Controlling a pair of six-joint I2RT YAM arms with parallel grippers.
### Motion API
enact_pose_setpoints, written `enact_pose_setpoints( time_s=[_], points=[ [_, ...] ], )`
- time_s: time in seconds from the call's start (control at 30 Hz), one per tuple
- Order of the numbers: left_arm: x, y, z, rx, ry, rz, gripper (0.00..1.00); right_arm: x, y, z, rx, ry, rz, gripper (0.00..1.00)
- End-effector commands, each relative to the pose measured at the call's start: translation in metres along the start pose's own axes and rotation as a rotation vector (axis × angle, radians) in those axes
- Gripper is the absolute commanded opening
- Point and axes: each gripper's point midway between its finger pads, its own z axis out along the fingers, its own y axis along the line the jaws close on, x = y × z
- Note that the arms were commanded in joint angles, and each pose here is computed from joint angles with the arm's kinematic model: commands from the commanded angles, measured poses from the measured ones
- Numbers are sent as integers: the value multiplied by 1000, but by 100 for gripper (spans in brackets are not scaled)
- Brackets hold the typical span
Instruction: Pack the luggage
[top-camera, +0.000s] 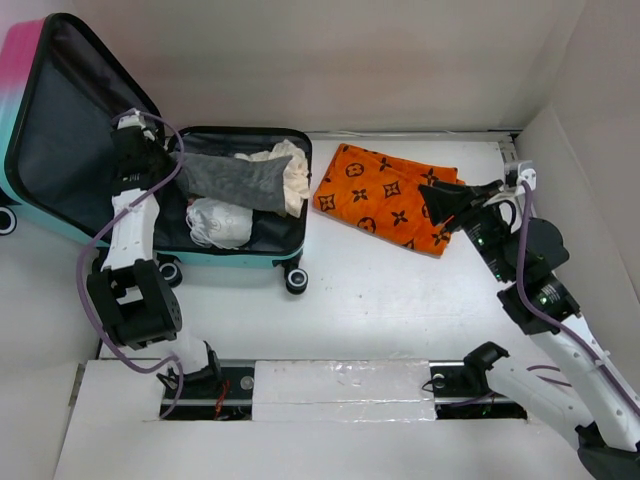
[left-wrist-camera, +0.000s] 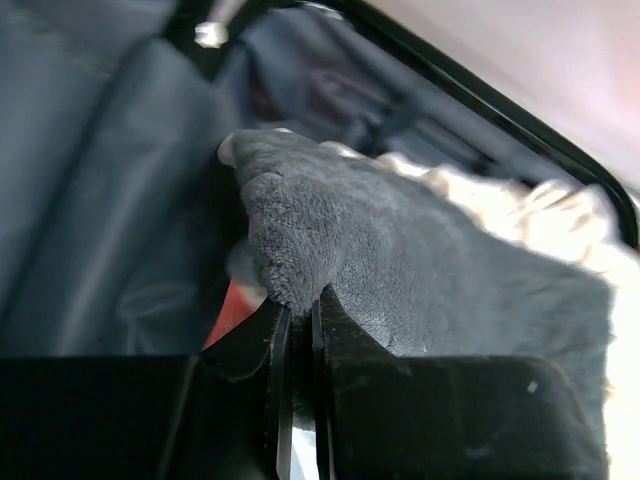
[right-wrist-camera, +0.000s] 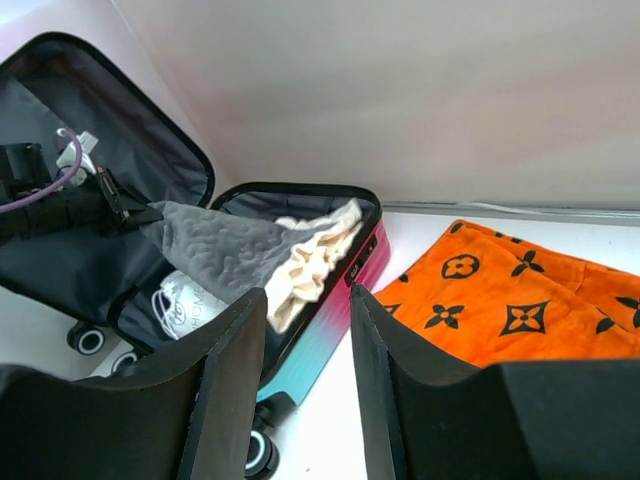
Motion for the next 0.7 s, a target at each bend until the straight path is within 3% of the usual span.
enact_pose_setpoints(
  time_s=[0.0, 0.23, 0.37, 0.53, 0.57, 0.67],
  points=[
    [-57, -2, -28, -46, -237, -38, 0, -2, 8, 1, -42, -16, -6, 45],
    [-74, 23, -28, -186, -273, -56, 0, 5, 9, -1, -57, -1, -15, 45],
    [-48, 60, -21, -360, -237, -110, 0, 10, 9, -2, -63, 10, -16, 45],
    [-31, 70, -14, -393, -214, -135, 0, 22, 8, 3, -70, 46, -17, 47],
    [-31, 71, -14, -401, -217, -135, 5, 22, 8, 3, -70, 46, -17, 47],
    [-28, 62, -11, -344, -192, -135, 34, 27, 7, 3, -67, 54, -17, 49]
  ],
)
